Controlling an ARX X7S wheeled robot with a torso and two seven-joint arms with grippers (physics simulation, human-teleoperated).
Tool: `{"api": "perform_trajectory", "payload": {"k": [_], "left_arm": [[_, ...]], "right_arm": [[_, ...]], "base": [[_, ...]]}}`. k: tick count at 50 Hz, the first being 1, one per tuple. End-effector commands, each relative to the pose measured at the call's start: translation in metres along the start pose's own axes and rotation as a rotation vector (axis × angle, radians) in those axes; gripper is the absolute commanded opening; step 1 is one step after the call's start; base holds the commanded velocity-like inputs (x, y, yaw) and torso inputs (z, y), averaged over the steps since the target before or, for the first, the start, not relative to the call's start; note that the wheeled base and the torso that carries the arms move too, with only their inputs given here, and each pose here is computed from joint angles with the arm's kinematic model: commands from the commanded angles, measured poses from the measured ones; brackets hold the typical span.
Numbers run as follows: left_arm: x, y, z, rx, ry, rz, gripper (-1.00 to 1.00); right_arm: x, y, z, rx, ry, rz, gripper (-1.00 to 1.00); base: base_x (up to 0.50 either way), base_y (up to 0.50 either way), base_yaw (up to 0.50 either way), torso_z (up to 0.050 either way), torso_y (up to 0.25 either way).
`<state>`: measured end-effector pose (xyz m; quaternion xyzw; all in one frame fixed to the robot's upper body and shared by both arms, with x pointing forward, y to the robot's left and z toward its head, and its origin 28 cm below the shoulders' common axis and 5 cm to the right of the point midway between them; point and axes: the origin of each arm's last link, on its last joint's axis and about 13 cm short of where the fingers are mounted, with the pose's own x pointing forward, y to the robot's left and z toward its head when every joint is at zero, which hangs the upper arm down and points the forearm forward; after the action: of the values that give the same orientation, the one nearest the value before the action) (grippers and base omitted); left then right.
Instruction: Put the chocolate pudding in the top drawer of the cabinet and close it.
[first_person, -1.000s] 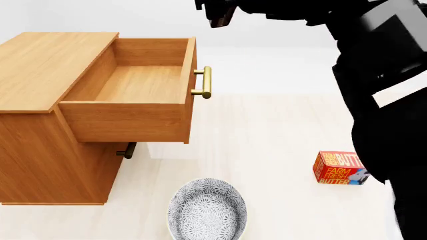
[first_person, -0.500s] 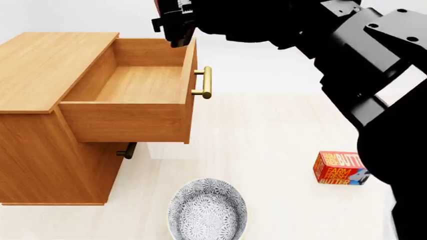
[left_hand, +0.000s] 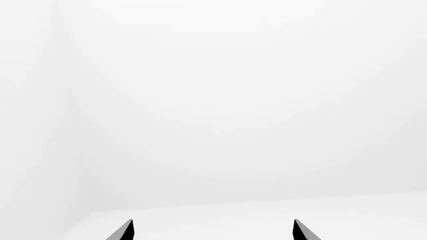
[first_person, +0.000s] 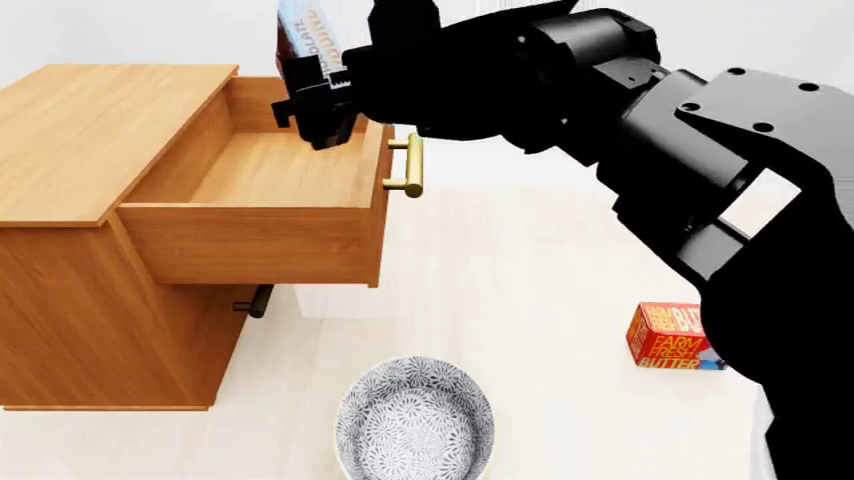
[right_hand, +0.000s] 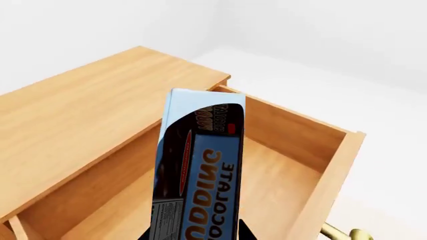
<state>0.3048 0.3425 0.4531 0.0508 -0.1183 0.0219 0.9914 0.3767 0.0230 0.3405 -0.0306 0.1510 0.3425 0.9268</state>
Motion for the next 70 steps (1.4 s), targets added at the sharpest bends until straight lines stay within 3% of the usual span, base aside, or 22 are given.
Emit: {"api": "perform_trajectory", "payload": {"k": [1, 58, 59, 70], "left_arm": [[-0.001, 0.003, -0.003, 0.001, 0.007, 0.006, 1.00], [-0.004, 0.007, -0.010, -0.001, 0.021, 0.016, 1.00], [-0.004, 0.007, -0.010, -0.001, 0.021, 0.016, 1.00], [-0.004, 0.006, -0.011, -0.003, 0.022, 0.016, 1.00]], "right_arm": [[0.006, 0.003, -0.012, -0.005, 0.028, 0.012, -1.00], [0.019, 0.004, -0.052, 0.007, 0.138, 0.014, -1.00], [0.019, 0.004, -0.052, 0.006, 0.140, 0.014, 1.00], [0.019, 0.005, -0.052, 0.008, 0.145, 0.017, 1.00]], "base": [[0.00, 0.00, 0.00, 0.000, 0.000], [0.00, 0.00, 0.00, 0.000, 0.000], [0.00, 0.00, 0.00, 0.000, 0.000], [0.00, 0.00, 0.00, 0.000, 0.000]]}}
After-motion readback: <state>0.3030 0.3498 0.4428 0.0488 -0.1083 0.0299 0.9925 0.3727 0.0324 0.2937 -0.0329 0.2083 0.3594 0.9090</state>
